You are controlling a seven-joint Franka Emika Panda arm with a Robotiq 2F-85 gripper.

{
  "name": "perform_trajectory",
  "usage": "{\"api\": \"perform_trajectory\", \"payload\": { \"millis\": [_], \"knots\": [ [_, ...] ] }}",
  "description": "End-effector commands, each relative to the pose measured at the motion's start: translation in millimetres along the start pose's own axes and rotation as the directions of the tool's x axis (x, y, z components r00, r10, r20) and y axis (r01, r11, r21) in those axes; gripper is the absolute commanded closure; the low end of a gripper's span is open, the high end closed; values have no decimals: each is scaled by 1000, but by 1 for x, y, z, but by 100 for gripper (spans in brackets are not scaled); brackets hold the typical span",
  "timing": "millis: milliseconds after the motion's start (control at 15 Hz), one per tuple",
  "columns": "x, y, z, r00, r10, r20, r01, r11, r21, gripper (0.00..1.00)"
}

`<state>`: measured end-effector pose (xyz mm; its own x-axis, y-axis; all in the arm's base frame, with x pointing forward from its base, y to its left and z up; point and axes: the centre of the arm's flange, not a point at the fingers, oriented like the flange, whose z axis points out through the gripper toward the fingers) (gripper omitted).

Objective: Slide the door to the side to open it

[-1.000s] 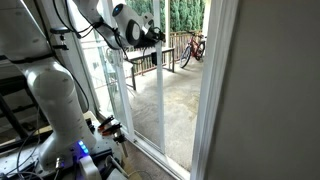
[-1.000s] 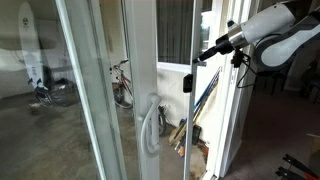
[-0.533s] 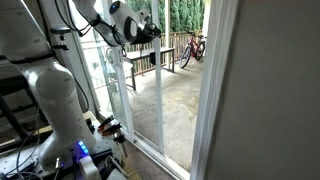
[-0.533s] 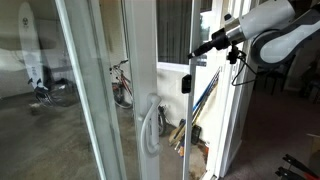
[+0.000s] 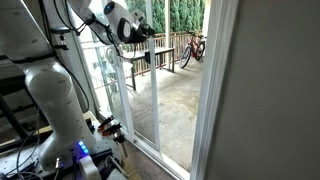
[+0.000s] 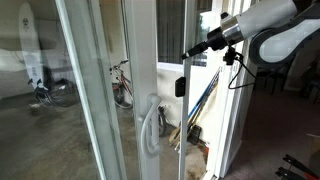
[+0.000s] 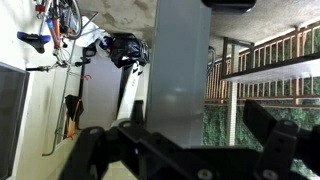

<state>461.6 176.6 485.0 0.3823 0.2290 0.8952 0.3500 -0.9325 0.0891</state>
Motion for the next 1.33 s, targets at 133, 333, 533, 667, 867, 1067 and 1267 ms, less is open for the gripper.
{"api": "perform_trajectory", "payload": {
  "millis": [133,333,533,667,867,1067,1267],
  "knots": [
    [-34,-64,24,998,-46,-47,47,999,22,0],
    [-33,-77,25,997,-54,-50,55,998,29,0],
    [-31,-79,26,997,-54,-51,55,998,26,0],
    [-31,-81,27,997,-61,-53,62,998,21,0],
    [-30,-84,28,996,-74,-51,75,997,18,0],
    [-30,-85,28,995,-87,-50,88,996,10,0],
    [-30,-84,29,994,-95,-49,95,996,1,0]
  ]
}}
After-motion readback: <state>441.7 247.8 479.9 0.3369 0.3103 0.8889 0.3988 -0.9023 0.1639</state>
